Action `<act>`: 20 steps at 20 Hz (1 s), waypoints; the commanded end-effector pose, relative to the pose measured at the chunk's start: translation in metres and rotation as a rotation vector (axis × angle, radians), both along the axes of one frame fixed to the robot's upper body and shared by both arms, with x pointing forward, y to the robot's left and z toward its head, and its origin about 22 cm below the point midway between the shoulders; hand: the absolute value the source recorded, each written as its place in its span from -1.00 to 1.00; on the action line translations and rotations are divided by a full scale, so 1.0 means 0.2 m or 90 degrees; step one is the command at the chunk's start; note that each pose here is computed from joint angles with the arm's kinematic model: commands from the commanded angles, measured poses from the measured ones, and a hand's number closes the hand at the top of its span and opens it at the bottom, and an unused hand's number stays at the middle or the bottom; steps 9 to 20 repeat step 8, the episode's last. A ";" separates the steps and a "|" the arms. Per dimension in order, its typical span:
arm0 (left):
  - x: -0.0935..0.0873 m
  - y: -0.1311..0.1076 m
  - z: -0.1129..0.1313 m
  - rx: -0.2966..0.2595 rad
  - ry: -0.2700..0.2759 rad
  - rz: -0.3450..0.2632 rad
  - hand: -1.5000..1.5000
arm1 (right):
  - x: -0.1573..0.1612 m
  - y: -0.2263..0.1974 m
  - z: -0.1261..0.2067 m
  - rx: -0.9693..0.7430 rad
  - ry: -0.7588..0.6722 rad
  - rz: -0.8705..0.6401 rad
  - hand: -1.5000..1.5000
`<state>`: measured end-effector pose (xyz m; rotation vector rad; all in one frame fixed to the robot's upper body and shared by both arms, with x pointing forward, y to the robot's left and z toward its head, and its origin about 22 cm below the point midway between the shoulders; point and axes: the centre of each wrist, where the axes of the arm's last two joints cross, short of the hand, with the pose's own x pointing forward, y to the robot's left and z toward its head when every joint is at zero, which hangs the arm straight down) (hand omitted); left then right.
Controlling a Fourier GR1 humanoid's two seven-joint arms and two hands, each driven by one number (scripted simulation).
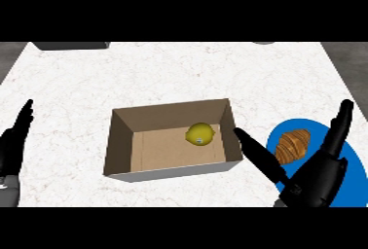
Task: Pick the lemon from the plate and place it in the cardboard box
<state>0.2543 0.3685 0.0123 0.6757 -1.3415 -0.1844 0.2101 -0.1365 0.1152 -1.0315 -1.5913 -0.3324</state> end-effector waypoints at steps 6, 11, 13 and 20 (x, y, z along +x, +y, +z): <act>-0.04 0.02 -0.02 -0.012 0.004 -0.007 0.00 | -0.61 -0.26 0.13 0.001 0.073 0.007 -1.00; -0.04 -0.04 0.01 -0.006 0.001 -0.012 0.00 | -0.66 -0.32 0.12 -0.007 0.105 0.025 -1.00; -0.04 -0.04 0.01 -0.006 0.001 -0.012 0.00 | -0.66 -0.32 0.12 -0.007 0.105 0.025 -1.00; -0.04 -0.04 0.01 -0.006 0.001 -0.012 0.00 | -0.66 -0.32 0.12 -0.007 0.105 0.025 -1.00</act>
